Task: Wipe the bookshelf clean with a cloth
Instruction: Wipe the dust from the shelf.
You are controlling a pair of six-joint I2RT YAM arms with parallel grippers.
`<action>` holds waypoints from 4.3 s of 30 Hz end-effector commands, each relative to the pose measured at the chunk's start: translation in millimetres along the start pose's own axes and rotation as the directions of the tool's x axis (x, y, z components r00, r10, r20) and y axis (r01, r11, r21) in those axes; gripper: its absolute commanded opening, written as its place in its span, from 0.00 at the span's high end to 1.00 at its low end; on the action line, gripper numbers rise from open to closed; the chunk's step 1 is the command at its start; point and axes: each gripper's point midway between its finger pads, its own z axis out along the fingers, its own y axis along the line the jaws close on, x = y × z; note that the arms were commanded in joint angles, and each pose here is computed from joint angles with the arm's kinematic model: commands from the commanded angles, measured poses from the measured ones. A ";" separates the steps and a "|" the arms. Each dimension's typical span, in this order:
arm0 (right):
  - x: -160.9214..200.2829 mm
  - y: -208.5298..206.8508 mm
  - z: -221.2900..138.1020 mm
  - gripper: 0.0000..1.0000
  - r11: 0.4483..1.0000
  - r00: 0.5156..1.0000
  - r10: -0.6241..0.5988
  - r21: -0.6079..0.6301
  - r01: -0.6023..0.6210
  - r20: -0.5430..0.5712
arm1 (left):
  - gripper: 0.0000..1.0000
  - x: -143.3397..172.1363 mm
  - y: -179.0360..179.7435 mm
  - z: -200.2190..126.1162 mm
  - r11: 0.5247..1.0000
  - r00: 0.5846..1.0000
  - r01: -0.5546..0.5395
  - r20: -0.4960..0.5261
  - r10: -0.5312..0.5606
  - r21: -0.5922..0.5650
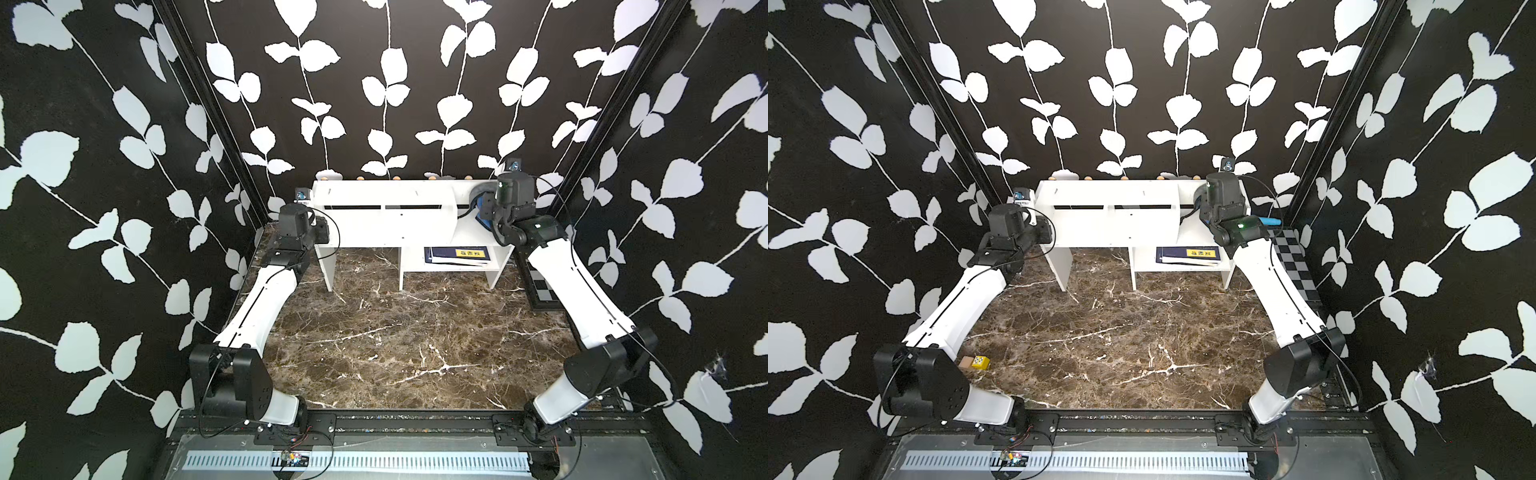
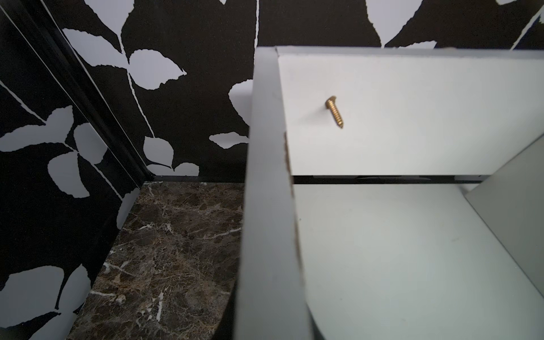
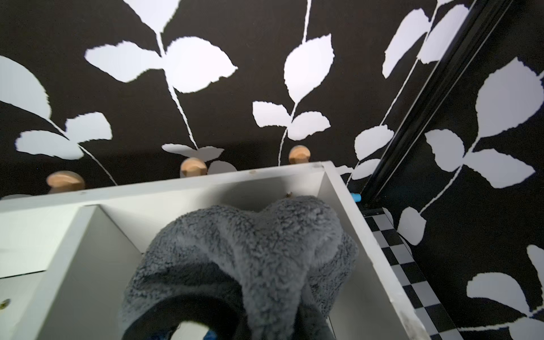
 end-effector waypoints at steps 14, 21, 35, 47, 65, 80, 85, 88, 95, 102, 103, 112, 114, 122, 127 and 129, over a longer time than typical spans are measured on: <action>64.7 74.0 18.9 1.00 0.964 0.985 -0.130 -0.245 0.100 -0.111 | 1.00 16.7 15.2 2.6 0.991 0.988 0.128 -0.077 -0.130 -0.036; 97.5 25.4 27.9 1.00 0.986 0.981 -0.029 -0.169 -0.004 -0.191 | 1.00 18.0 14.8 3.6 0.991 0.988 0.128 -0.081 -0.130 -0.036; 21.5 -32.5 0.3 1.00 0.999 0.998 -0.042 0.030 0.044 -0.049 | 1.00 19.3 15.2 4.5 0.992 0.989 0.122 -0.085 -0.125 -0.038; -50.2 35.1 -70.7 1.00 0.977 0.961 -0.195 -0.046 0.207 0.197 | 1.00 19.5 13.8 4.0 0.992 0.989 0.123 -0.084 -0.125 -0.030; -8.9 -25.8 24.5 1.00 0.973 0.981 -0.189 0.129 0.192 -0.042 | 1.00 18.7 12.6 4.1 0.991 0.988 0.129 -0.082 -0.130 -0.023; -47.8 73.3 -22.9 1.00 0.960 0.974 -0.209 -0.172 0.222 0.090 | 1.00 19.1 11.4 4.5 0.990 0.987 0.139 -0.082 -0.139 -0.014; -48.1 93.6 -24.5 1.00 0.947 0.966 -0.243 -0.196 0.255 0.084 | 1.00 18.5 11.9 3.7 0.990 0.987 0.138 -0.079 -0.139 -0.016; -38.4 96.2 -19.7 1.00 0.946 0.964 -0.260 -0.185 0.267 0.061 | 1.00 17.1 12.8 3.1 0.990 0.987 0.138 -0.075 -0.139 -0.018; -31.5 103.7 -53.8 1.00 0.931 0.942 -0.309 -0.161 0.328 0.129 | 1.00 22.1 13.6 6.6 0.990 0.987 0.137 -0.084 -0.138 -0.022; -75.8 100.3 -103.9 1.00 0.943 0.941 -0.245 -0.169 0.288 0.234 | 1.00 20.5 12.4 5.8 0.990 0.986 0.141 -0.083 -0.142 -0.017; -80.1 105.0 -107.6 1.00 0.941 0.943 -0.225 -0.195 0.275 0.244 | 1.00 21.0 12.3 6.1 0.990 0.986 0.141 -0.084 -0.142 -0.017; -73.4 171.4 -74.7 1.00 0.909 0.965 -0.144 -0.355 0.217 0.220 | 1.00 23.4 14.2 9.7 0.986 0.982 0.164 -0.091 -0.165 -0.011; -69.1 186.9 -65.2 1.00 0.899 0.972 -0.120 -0.393 0.194 0.204 | 1.00 24.3 15.0 9.9 0.987 0.983 0.158 -0.093 -0.159 -0.016; -30.5 227.1 -24.1 1.00 0.872 0.986 -0.127 -0.461 0.164 0.109 | 1.00 22.9 15.3 9.6 0.987 0.983 0.159 -0.090 -0.159 -0.014; -5.9 222.4 -3.8 1.00 0.897 0.984 -0.172 -0.406 0.177 0.050 | 1.00 19.5 16.2 6.6 0.988 0.985 0.155 -0.079 -0.155 -0.015; -3.7 214.4 -2.2 1.00 0.909 0.980 -0.192 -0.370 0.194 0.043 | 1.00 19.7 16.2 6.6 0.988 0.984 0.157 -0.080 -0.157 -0.014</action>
